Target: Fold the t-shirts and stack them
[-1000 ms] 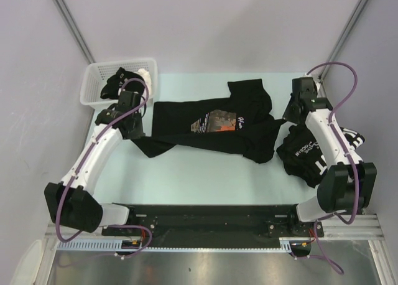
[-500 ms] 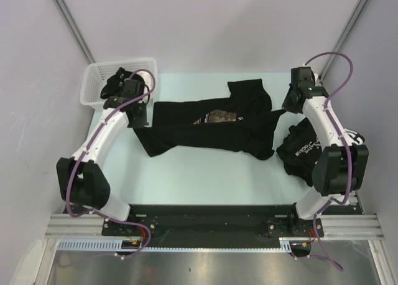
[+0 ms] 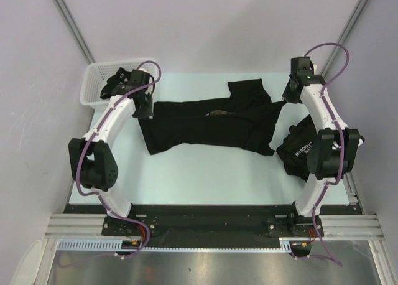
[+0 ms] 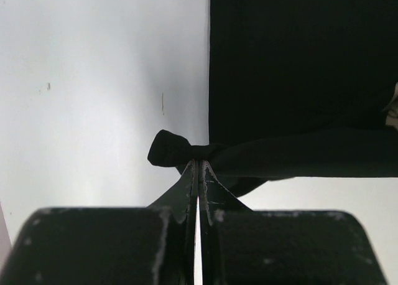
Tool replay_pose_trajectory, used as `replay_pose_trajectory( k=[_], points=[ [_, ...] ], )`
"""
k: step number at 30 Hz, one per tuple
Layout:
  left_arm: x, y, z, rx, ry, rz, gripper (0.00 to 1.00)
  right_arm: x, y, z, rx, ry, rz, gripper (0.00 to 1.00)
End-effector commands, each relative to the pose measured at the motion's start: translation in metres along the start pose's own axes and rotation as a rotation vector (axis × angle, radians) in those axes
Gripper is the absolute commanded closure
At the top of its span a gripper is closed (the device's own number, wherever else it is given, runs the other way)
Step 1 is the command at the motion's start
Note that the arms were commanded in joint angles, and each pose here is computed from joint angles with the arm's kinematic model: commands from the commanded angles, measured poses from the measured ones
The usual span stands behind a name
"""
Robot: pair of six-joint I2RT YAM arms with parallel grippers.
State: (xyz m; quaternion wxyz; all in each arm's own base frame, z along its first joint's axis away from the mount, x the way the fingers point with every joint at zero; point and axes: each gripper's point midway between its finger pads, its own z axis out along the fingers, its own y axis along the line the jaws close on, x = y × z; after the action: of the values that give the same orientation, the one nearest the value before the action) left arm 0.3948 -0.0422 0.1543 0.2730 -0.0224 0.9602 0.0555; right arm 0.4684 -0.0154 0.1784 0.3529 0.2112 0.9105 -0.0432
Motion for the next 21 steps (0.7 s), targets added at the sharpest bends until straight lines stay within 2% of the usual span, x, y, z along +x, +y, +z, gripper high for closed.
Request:
replay_pose_trajectory(
  k=[1,16,18,19,21],
  points=[
    [-0.028,0.001,-0.001,0.005,-0.048,0.018,1.00,-0.023,-0.004,0.004,0.024,-0.037,-0.003,1.00],
    [-0.029,-0.004,0.024,-0.006,0.011,0.034,1.00,-0.021,-0.004,0.040,0.032,0.061,-0.034,1.00],
    [-0.029,-0.004,0.027,-0.004,0.016,0.034,1.00,-0.019,-0.004,0.043,0.037,0.071,-0.036,0.83],
    [-0.031,-0.005,0.026,-0.001,0.014,0.033,1.00,-0.020,-0.004,0.044,0.040,0.071,-0.035,0.71],
    [-0.030,-0.008,0.030,0.009,0.021,0.036,1.00,-0.020,-0.003,0.045,0.037,0.075,-0.040,0.64]
  ],
)
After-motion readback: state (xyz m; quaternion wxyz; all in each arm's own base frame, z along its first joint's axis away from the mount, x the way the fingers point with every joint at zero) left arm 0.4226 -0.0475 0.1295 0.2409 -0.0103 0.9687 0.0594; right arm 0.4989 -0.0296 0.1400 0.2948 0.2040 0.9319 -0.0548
